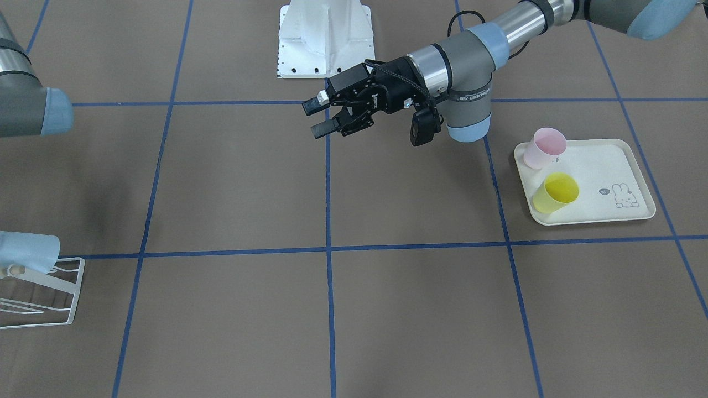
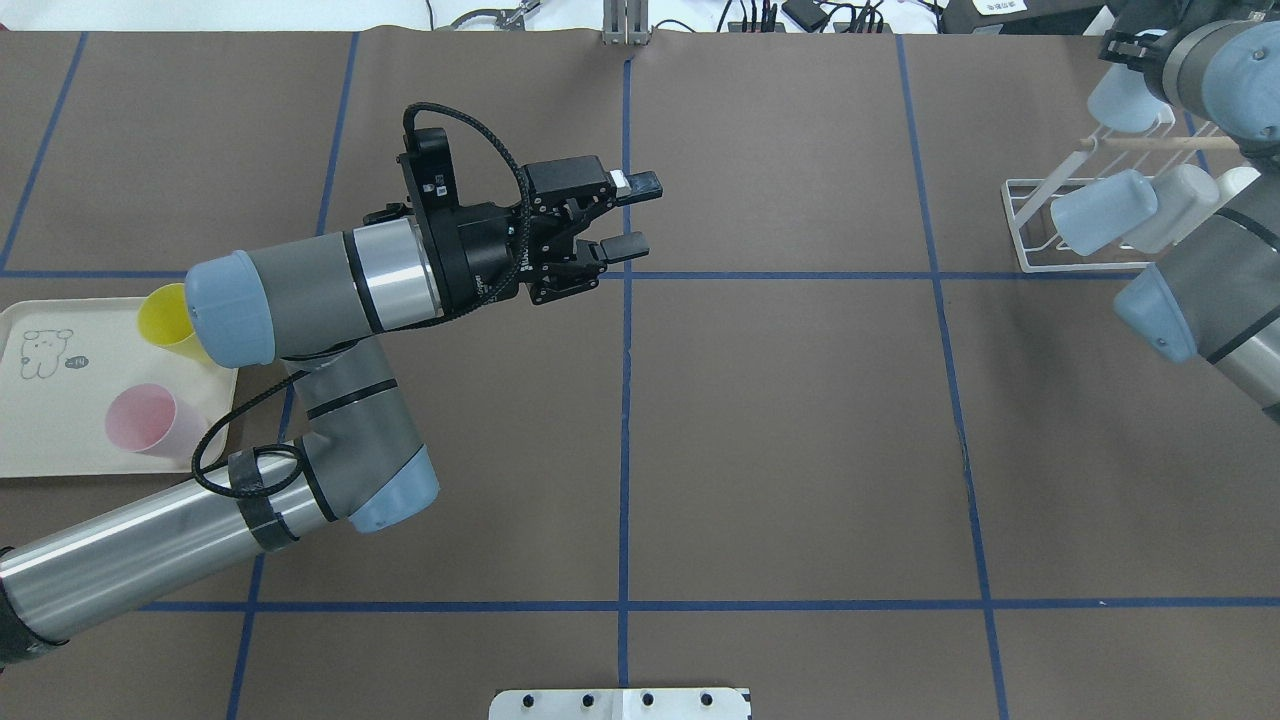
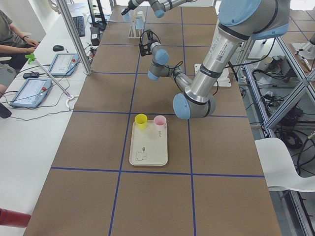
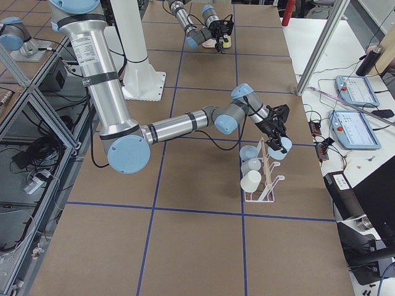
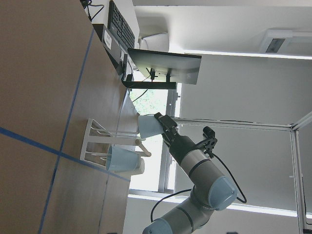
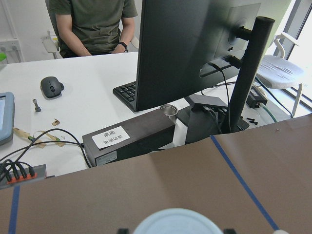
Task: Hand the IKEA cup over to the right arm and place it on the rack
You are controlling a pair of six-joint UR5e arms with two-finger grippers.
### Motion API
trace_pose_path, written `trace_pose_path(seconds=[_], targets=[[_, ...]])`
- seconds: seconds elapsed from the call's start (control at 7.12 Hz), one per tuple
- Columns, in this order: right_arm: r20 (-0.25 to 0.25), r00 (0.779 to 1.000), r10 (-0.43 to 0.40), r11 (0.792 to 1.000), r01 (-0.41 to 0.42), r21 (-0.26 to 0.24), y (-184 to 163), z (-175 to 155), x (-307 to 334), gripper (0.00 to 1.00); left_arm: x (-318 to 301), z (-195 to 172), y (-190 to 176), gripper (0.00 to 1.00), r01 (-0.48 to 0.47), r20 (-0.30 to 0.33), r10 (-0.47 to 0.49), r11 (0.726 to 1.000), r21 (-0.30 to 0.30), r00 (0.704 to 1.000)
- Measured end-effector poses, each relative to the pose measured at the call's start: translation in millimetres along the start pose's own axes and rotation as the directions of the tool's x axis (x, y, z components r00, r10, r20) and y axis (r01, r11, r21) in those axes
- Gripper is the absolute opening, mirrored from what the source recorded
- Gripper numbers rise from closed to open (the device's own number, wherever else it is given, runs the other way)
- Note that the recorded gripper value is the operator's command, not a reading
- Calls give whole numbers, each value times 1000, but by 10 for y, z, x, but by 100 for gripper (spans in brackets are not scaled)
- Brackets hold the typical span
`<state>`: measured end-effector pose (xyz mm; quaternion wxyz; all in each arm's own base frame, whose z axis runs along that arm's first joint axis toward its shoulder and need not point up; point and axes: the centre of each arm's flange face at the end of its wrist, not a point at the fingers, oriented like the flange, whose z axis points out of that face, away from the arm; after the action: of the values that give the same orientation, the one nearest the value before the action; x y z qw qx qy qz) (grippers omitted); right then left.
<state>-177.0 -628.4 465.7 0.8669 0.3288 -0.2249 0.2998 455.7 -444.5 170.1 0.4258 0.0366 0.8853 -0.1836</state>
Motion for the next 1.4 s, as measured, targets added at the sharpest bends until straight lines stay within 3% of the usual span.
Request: trace_pose_path(seconds=[0.56,0.84,1.4], targets=[[5,1000,-2,1000,2,-11,162,-51,32,0,15,-4,-2,79,-1,-3,1,1000,0,1000],[9,1000,-2,1000,2,-18,231,-47,-12,100,25,-5,3,79,0,-5,0,1000,-1,1000],[12,1000,-12,1000,12,-2,289,-85,-83,100,62,-19,-42,79,-7,-6,7,1000,4,1000]])
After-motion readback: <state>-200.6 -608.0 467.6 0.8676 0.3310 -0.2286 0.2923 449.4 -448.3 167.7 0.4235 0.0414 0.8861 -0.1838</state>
